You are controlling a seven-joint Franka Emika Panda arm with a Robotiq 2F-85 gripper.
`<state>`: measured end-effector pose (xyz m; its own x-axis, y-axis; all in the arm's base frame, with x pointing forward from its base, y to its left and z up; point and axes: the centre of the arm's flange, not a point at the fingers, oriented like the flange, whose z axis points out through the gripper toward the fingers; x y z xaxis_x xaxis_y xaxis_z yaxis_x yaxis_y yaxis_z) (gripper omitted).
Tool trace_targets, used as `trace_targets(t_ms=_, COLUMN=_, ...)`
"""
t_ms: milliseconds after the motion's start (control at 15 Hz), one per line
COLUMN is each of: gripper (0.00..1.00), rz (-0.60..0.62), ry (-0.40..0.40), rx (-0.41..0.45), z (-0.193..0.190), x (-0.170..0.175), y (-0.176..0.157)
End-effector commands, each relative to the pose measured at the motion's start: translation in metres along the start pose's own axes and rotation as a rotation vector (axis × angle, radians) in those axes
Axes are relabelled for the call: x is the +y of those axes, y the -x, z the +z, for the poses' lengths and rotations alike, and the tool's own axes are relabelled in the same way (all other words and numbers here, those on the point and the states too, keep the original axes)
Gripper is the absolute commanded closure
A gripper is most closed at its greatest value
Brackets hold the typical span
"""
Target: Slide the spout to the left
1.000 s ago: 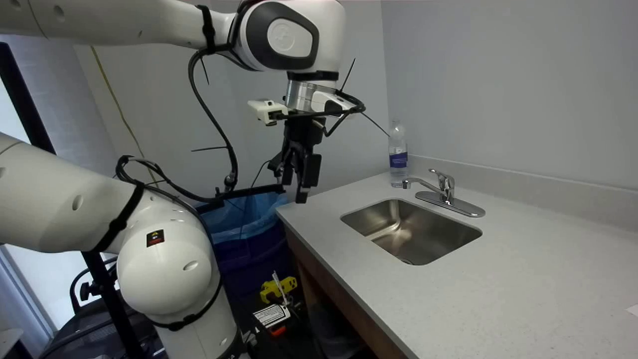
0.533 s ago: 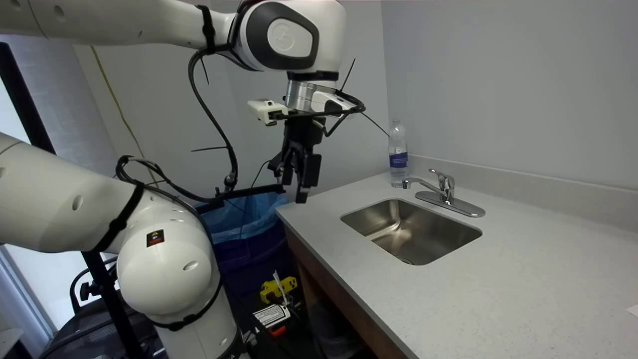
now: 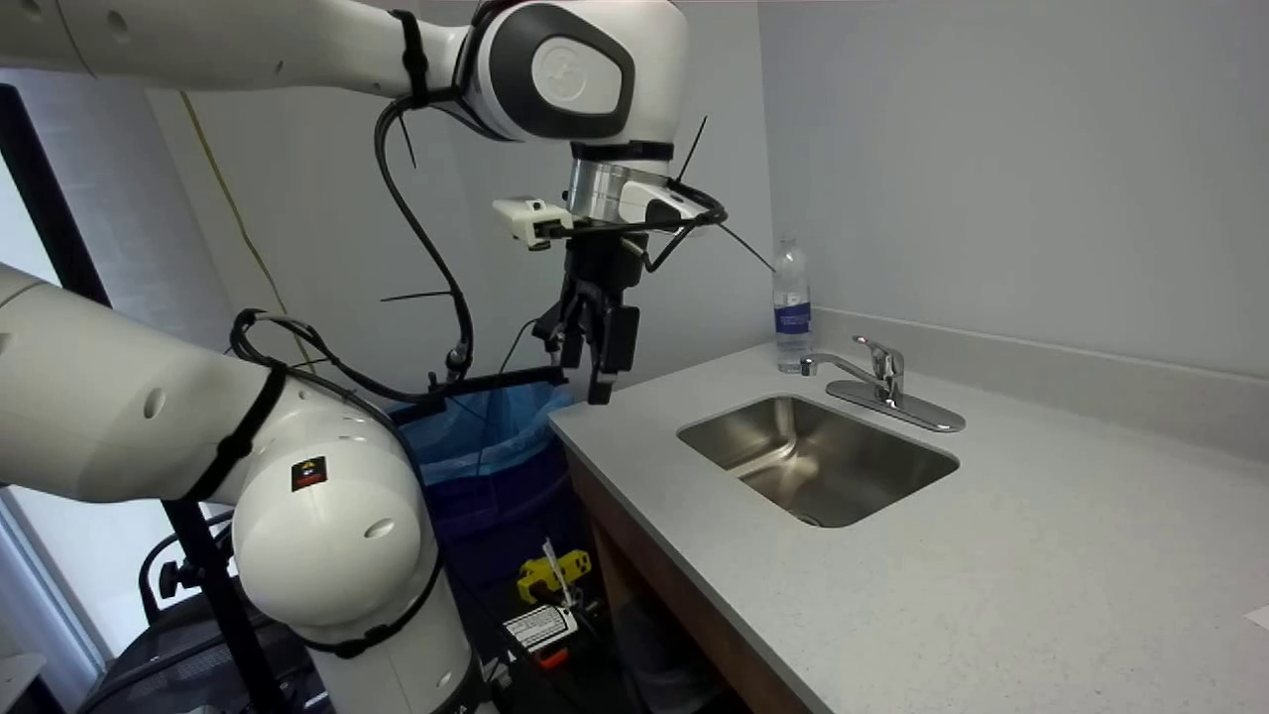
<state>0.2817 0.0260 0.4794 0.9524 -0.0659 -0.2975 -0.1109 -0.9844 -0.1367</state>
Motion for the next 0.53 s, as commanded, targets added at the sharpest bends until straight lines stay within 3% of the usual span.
trace_targets(t_ms=0, gripper=0.0, rz=-0.001, ry=0.001, rx=-0.002, z=-0.002, x=-0.001, y=-0.003)
trace_targets(t_ms=467, gripper=0.0, rz=0.007, ry=-0.001, rx=0.03, z=-0.05, x=-0.009, y=-0.035)
